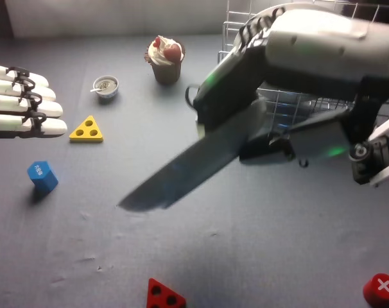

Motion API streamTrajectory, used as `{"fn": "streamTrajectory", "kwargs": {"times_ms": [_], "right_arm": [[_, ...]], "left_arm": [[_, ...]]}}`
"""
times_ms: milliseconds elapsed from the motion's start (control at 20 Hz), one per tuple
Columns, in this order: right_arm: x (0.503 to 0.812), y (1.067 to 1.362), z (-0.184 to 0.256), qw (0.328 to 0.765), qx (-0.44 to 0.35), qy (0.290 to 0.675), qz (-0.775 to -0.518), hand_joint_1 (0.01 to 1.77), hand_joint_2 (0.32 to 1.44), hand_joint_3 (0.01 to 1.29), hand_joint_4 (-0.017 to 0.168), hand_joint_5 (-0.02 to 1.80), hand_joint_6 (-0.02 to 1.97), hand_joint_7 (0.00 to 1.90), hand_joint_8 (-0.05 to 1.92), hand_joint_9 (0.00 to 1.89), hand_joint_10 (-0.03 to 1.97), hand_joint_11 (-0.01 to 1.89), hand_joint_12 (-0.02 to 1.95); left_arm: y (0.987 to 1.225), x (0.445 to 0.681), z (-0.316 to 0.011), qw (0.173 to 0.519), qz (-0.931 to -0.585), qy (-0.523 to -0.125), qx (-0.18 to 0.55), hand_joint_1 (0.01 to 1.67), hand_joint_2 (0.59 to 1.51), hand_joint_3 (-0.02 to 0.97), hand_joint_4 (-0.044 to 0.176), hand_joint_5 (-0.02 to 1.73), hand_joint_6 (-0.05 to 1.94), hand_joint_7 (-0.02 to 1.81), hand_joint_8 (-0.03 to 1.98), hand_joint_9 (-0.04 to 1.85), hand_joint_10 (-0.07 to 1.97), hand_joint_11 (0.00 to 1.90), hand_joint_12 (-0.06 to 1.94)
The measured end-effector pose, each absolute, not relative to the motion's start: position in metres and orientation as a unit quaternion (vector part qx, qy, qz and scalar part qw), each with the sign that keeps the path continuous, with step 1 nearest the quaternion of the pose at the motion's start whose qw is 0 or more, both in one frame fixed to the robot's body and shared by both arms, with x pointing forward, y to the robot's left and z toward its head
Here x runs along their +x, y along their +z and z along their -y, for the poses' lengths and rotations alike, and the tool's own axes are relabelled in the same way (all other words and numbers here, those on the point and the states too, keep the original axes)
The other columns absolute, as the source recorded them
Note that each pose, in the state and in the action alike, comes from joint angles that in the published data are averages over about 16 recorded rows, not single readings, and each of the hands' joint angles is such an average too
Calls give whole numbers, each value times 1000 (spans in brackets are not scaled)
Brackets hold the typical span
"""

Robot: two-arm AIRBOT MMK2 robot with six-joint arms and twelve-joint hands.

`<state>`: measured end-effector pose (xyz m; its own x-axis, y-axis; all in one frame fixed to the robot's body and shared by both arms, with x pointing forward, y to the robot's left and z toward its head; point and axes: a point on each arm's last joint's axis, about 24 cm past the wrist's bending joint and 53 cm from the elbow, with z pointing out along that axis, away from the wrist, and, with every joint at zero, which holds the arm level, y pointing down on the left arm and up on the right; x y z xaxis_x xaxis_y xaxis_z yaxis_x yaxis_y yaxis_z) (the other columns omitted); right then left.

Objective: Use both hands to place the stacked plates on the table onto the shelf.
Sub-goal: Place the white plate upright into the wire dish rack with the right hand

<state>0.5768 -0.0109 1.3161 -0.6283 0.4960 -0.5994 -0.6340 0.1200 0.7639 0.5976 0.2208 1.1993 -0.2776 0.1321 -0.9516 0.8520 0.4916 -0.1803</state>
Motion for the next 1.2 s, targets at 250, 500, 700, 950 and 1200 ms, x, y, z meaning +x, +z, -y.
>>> {"fn": "streamTrajectory", "kwargs": {"times_ms": [250, 500, 700, 950, 1200], "right_arm": [[590, 1336, 29, 386, 16, 700, -601, 1462, 953, 12, -9, 948, 831, 1137, 544, 1162, 732, 1018, 1095], [611, 1353, 55, 359, 91, 726, -579, 1456, 959, 13, -9, 907, 873, 1125, 599, 1168, 733, 1097, 831], [629, 1358, 74, 349, 142, 733, -567, 1451, 964, 13, -9, 876, 905, 1123, 631, 1169, 724, 1145, 736], [649, 1356, 99, 342, 198, 728, -560, 1456, 969, 12, -9, 855, 924, 1117, 608, 1173, 674, 1122, 919], [665, 1349, 118, 339, 237, 717, -561, 1460, 973, 12, -9, 842, 928, 1102, 637, 1158, 698, 1107, 937]], "left_arm": [[1202, 596, -221, 485, -712, -377, 340, 99, 894, 0, 2, 41, 19, 72, 9, 86, 6, 130, 11], [1205, 593, -220, 478, -713, -392, 331, 99, 897, 1, 2, 38, 19, 68, 8, 78, 6, 120, 12], [1207, 592, -217, 475, -710, -402, 329, 102, 901, 0, 2, 40, 19, 70, 8, 78, 6, 120, 12], [1210, 593, -215, 480, -703, -404, 335, 114, 905, 1, 2, 42, 20, 69, 7, 75, 6, 121, 12], [1211, 598, -213, 488, -700, -402, 332, 118, 909, 1, 2, 47, 19, 64, 7, 74, 6, 128, 13]]}}
